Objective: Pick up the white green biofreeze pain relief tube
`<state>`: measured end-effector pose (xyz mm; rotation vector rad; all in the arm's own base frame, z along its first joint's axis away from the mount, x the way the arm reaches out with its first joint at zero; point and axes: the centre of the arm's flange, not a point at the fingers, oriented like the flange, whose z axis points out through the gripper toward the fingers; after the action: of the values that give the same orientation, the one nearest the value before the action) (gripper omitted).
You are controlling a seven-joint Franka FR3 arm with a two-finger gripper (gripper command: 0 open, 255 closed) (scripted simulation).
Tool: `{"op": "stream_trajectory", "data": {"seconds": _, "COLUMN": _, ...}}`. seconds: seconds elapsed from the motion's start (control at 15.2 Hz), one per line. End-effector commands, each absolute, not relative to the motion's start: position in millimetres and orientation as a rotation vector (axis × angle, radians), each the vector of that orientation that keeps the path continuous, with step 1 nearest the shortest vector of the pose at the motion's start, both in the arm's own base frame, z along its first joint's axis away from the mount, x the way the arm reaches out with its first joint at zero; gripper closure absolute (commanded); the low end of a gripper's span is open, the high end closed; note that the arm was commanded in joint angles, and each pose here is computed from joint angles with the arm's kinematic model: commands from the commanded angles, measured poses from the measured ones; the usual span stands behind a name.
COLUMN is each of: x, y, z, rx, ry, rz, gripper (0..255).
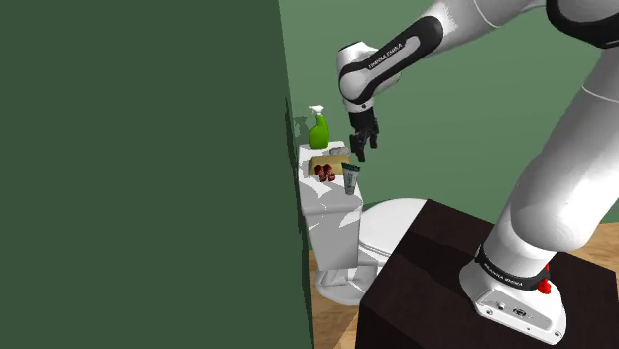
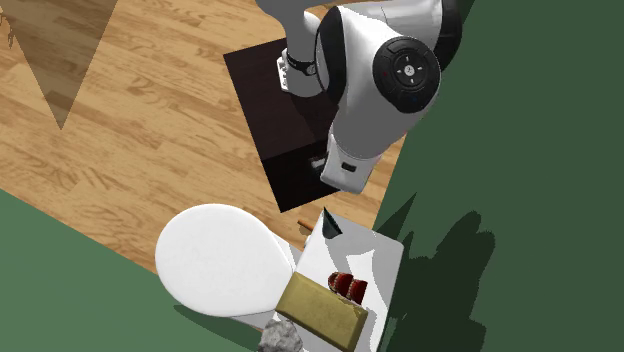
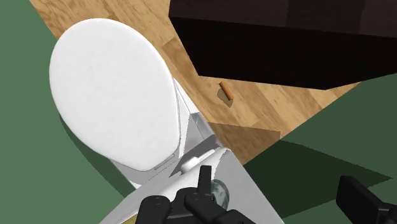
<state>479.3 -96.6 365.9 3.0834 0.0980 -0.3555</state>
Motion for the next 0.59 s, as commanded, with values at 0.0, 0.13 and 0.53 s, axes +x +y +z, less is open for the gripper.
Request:
{"op": "stream_trajectory", "data": {"seconds": 0.0, "x": 492, "y": -105, "z": 348, "rx": 3.085, "ry": 0.087, "rz": -0.367, "gripper": 0}}
{"op": "stream_trajectory", "data": {"seconds": 0.13, "x": 509, "y": -114, "z": 328, "rx": 3.087, "ry": 0.077, "rz": -0.379, "gripper": 0}}
{"op": "stream_trajectory", "data": {"seconds": 0.53, "x": 545, "y": -135, "z": 280, "rx": 3.091, "ry": 0.054, "rz": -0.405, "gripper": 0}}
